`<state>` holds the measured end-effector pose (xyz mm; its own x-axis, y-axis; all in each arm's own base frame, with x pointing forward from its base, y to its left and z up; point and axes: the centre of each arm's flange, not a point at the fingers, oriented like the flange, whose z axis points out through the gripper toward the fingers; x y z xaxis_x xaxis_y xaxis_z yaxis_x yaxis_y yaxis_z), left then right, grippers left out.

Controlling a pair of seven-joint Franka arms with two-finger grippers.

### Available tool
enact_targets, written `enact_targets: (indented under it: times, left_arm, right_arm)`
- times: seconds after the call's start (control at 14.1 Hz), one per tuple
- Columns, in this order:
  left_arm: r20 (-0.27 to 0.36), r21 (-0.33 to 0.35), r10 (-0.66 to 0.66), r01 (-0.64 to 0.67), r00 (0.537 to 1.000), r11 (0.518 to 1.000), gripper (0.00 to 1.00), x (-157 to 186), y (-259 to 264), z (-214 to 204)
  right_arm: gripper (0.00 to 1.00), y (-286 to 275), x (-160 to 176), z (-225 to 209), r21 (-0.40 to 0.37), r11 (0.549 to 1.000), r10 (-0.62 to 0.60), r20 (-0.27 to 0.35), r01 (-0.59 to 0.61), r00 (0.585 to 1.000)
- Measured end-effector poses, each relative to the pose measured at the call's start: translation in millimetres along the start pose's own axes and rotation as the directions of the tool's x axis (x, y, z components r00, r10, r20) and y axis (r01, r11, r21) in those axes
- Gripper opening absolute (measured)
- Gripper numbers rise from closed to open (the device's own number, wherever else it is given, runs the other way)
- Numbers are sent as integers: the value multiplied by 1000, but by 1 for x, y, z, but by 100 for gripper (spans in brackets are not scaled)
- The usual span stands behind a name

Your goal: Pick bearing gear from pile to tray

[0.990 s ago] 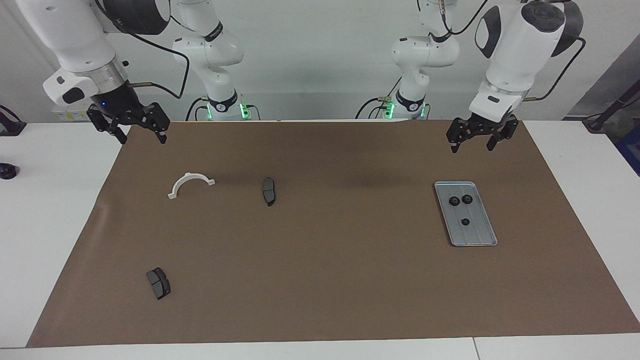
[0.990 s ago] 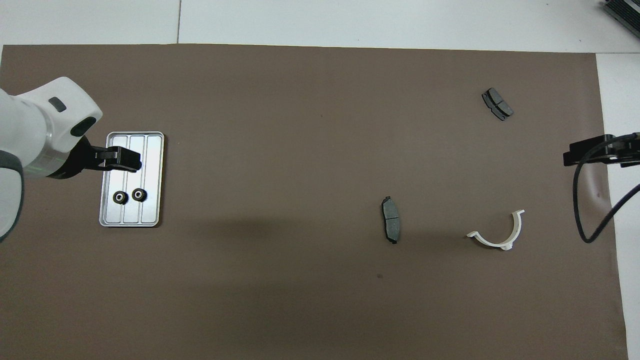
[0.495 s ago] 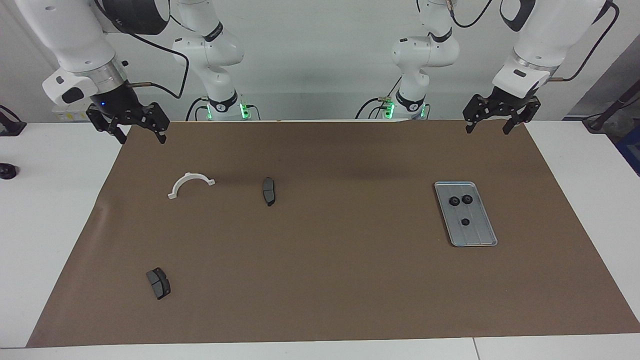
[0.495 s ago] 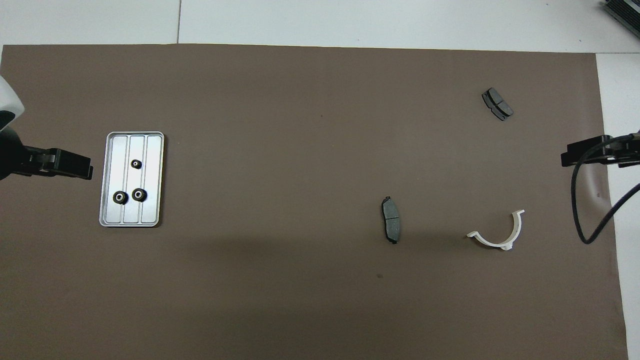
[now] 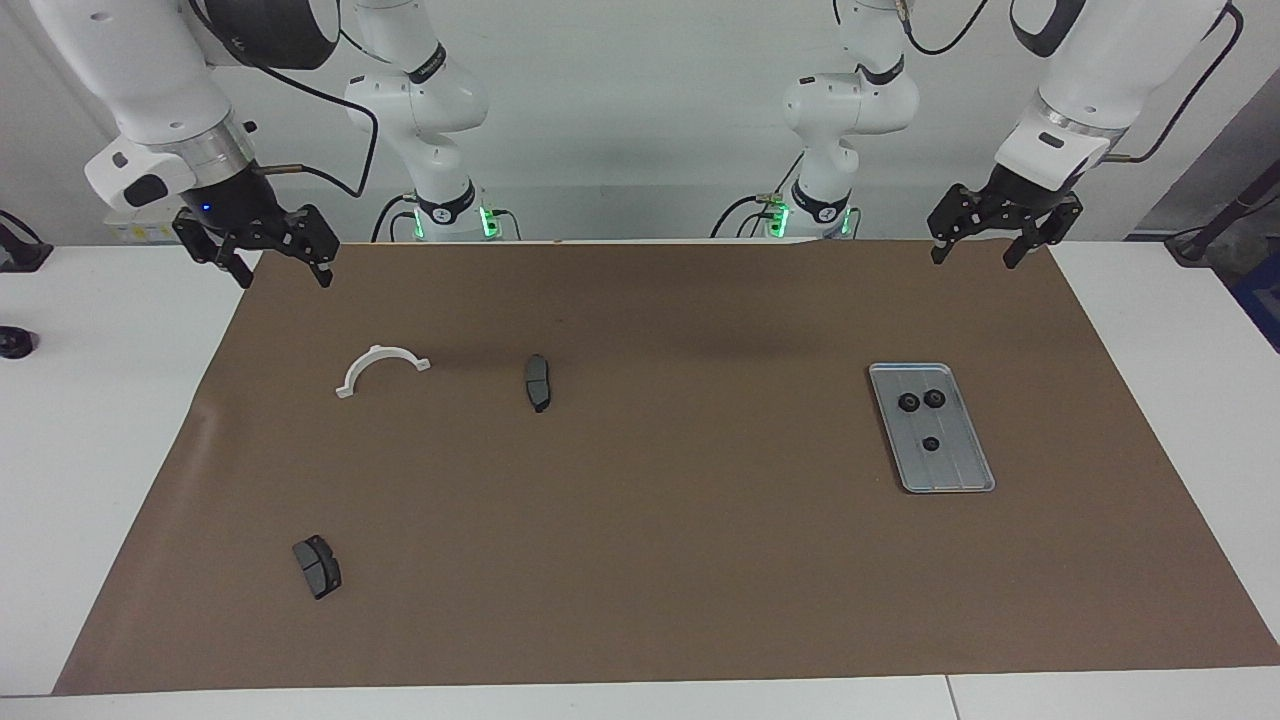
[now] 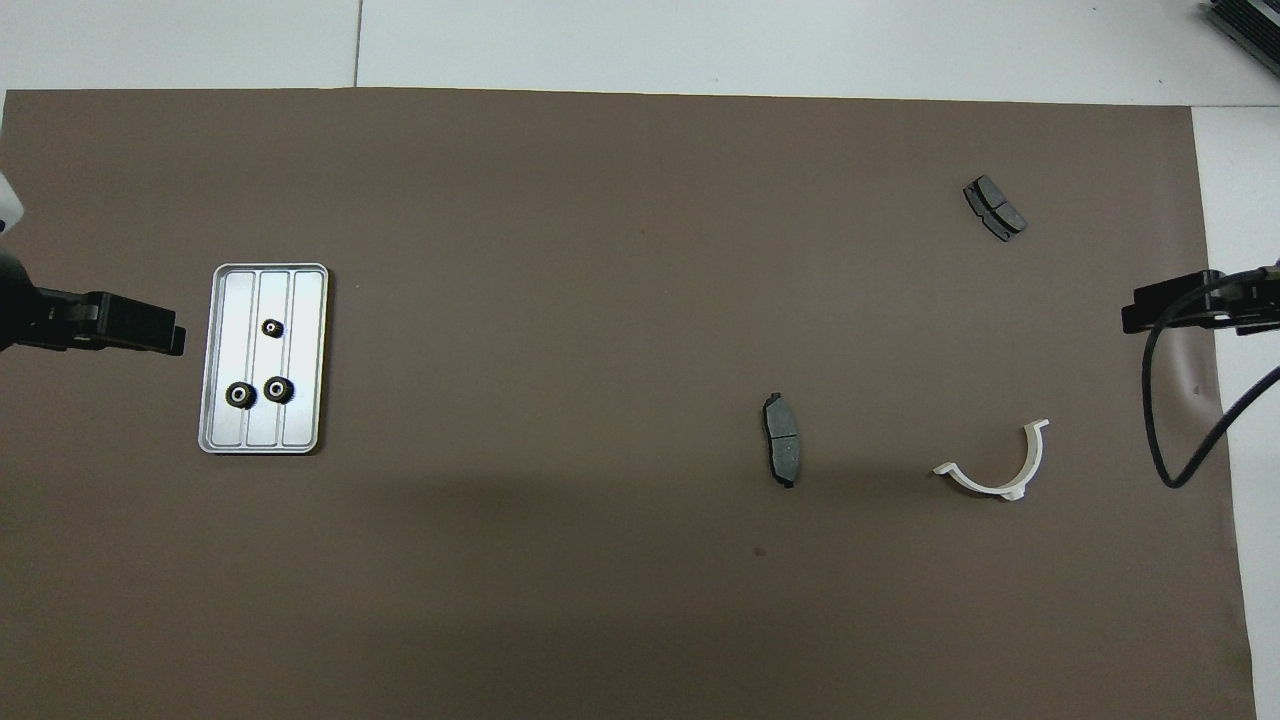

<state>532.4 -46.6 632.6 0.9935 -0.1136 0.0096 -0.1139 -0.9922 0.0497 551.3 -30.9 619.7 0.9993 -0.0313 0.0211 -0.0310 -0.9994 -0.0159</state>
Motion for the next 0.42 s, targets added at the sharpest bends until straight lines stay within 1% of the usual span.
enact_targets:
  times: [0.42]
  left_arm:
    - [4, 8, 8, -8, 1000, 1000, 100, -2, 1, -1]
  right_arm:
    - [100, 0, 0, 0, 0, 1000, 0, 0, 0, 1000]
